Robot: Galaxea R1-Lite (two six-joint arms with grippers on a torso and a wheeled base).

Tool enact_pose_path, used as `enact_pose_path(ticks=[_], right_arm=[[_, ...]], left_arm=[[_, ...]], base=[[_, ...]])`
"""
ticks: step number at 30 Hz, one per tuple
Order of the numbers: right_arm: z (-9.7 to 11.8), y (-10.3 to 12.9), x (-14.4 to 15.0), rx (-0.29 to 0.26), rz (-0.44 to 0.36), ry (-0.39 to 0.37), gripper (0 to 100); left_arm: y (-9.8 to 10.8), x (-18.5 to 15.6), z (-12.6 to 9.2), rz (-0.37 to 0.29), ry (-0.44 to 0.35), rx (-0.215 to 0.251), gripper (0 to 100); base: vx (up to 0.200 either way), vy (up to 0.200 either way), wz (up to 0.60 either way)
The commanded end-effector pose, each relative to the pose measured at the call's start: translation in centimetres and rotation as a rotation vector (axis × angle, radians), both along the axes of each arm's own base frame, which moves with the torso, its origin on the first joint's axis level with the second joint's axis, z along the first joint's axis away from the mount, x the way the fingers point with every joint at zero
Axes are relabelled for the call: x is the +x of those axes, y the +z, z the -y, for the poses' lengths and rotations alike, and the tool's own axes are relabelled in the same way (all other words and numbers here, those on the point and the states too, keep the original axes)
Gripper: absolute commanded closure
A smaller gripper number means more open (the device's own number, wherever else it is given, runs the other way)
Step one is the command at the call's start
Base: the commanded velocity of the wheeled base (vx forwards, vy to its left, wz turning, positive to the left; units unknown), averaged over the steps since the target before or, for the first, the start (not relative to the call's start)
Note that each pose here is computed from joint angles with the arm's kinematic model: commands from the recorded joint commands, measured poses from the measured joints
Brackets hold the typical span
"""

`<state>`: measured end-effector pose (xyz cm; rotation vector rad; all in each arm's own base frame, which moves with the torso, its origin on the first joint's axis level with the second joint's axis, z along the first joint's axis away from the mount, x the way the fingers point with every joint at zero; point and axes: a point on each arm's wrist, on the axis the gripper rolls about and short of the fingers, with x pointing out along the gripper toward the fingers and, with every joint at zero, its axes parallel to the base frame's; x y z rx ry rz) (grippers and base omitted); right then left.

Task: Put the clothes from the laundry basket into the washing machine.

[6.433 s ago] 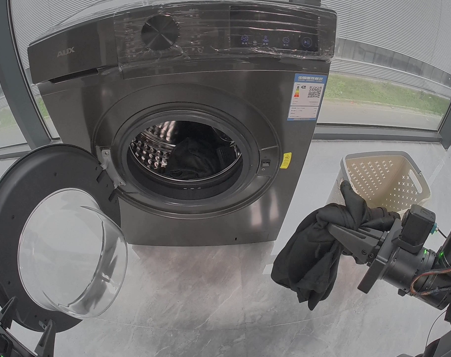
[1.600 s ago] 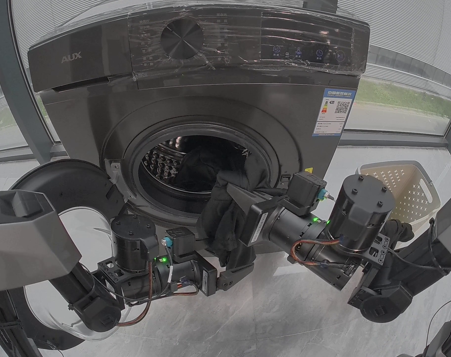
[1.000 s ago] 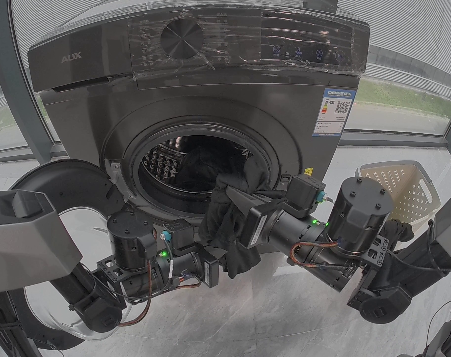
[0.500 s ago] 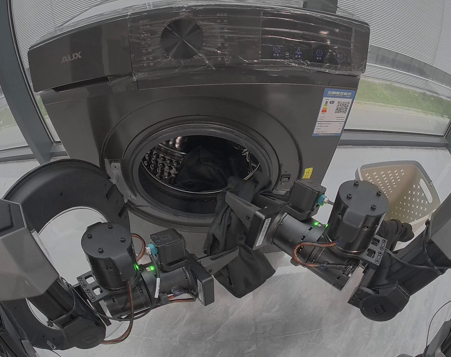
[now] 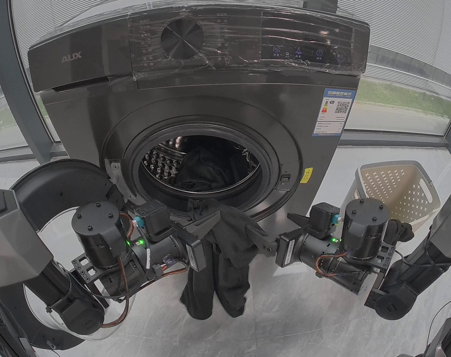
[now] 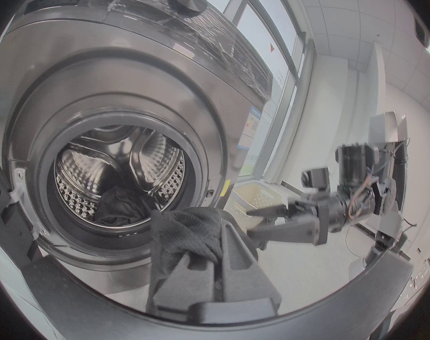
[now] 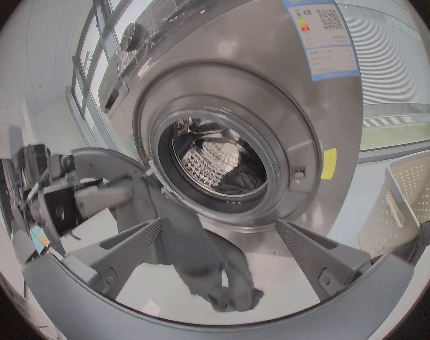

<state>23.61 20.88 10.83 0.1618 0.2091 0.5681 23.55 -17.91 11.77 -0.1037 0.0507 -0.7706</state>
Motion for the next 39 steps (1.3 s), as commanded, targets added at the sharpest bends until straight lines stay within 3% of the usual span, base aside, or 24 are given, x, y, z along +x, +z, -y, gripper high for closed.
enact_pose_path(ticks=[1,11,29,33,39], right_arm=[[0.7,-1.2,-0.6,-0.047,-0.040,-0.002,0],[1.6,-3.9,-1.9,-0.153,-0.130,0.030,0],[2.0,-7.1,-0.1,-0.220,-0.192,0.049,0],[2.5,-7.9,1.1,-0.210,-0.211,0.077,0],[2.5,-8.7,2.3,-0.161,-0.246,0.196,0]], left_arm=[[0.7,0.2,-0.1,0.021,0.016,-0.026,100],[1.4,0.2,-0.2,0.068,0.034,-0.066,100],[3.4,-1.2,-0.9,0.110,0.021,-0.097,100],[3.8,-1.7,-0.8,0.117,0.007,-0.103,100],[4.1,-1.9,-0.9,0.116,0.001,-0.102,100]], base=[[0.000,0.000,0.00],[0.000,0.000,0.00],[0.000,0.000,0.00],[0.000,0.000,0.00],[0.000,0.000,0.00]])
